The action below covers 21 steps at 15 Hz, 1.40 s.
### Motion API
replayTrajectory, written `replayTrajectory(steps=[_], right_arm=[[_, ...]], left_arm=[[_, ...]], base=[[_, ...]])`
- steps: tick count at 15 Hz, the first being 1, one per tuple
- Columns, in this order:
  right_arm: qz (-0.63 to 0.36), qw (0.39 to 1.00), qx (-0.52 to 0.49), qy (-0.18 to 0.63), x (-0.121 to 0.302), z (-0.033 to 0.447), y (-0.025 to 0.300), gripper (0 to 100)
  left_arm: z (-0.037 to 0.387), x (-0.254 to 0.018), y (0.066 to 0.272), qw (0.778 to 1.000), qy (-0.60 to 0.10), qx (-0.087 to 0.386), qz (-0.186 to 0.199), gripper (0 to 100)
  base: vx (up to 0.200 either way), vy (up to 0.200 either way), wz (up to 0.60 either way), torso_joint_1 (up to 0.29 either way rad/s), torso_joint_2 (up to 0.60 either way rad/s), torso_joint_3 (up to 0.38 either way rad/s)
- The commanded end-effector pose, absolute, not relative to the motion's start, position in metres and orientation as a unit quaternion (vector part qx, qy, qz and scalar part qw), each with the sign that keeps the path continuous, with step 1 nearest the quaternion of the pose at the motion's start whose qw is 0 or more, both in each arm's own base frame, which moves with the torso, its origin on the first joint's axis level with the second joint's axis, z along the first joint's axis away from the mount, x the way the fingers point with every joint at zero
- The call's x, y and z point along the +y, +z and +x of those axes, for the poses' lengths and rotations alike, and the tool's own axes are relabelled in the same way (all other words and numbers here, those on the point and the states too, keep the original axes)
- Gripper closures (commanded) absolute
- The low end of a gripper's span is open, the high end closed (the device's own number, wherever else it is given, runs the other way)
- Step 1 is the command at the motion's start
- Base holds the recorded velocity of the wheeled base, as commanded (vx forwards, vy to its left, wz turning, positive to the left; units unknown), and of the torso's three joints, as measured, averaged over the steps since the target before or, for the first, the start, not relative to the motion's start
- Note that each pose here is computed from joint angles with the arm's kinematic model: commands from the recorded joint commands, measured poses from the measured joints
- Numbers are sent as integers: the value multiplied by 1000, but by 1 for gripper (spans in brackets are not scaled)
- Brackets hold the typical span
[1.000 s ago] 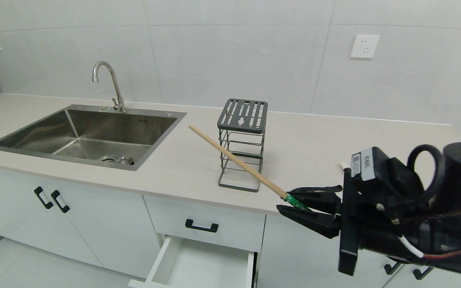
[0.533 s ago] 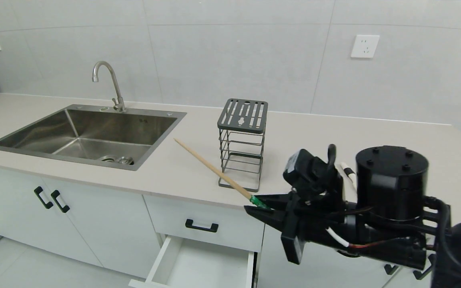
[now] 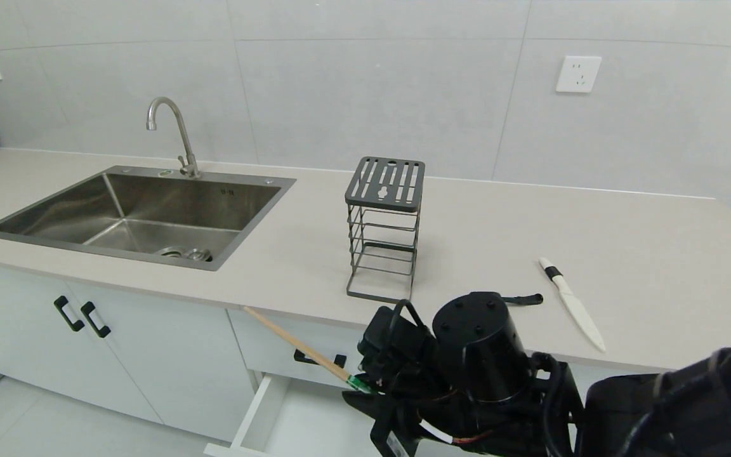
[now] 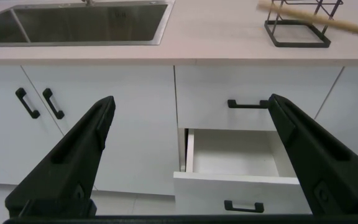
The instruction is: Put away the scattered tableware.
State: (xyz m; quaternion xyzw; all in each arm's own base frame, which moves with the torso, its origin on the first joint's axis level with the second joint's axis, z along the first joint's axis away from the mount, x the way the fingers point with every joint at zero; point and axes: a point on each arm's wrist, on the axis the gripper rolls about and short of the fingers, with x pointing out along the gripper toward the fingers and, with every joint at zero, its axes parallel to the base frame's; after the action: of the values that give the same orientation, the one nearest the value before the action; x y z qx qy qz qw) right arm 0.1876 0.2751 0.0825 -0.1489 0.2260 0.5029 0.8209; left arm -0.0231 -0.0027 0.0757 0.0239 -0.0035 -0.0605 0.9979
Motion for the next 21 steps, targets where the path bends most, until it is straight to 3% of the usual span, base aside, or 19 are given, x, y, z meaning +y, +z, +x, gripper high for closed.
replayTrajectory(steps=[1, 5, 9, 21], right_arm=[[-178, 812, 218, 512, 292, 194, 65, 100], [-176, 772, 211, 573, 309, 187, 62, 100], [-181, 769, 235, 567, 313, 196, 59, 100], [-192, 806, 214, 516, 344, 254, 27, 100]], left_arm=[[-23, -3, 76, 998, -61, -3, 24, 0], [-23, -3, 76, 998, -61, -3, 24, 0], [-23, -3, 76, 998, -61, -3, 24, 0], [-23, -3, 76, 998, -61, -3, 24, 0]], base=[[0, 0, 0, 0, 0, 0], [0, 0, 0, 0, 0, 0], [0, 0, 0, -12, 20, 13], [0, 0, 0, -213, 415, 200]])
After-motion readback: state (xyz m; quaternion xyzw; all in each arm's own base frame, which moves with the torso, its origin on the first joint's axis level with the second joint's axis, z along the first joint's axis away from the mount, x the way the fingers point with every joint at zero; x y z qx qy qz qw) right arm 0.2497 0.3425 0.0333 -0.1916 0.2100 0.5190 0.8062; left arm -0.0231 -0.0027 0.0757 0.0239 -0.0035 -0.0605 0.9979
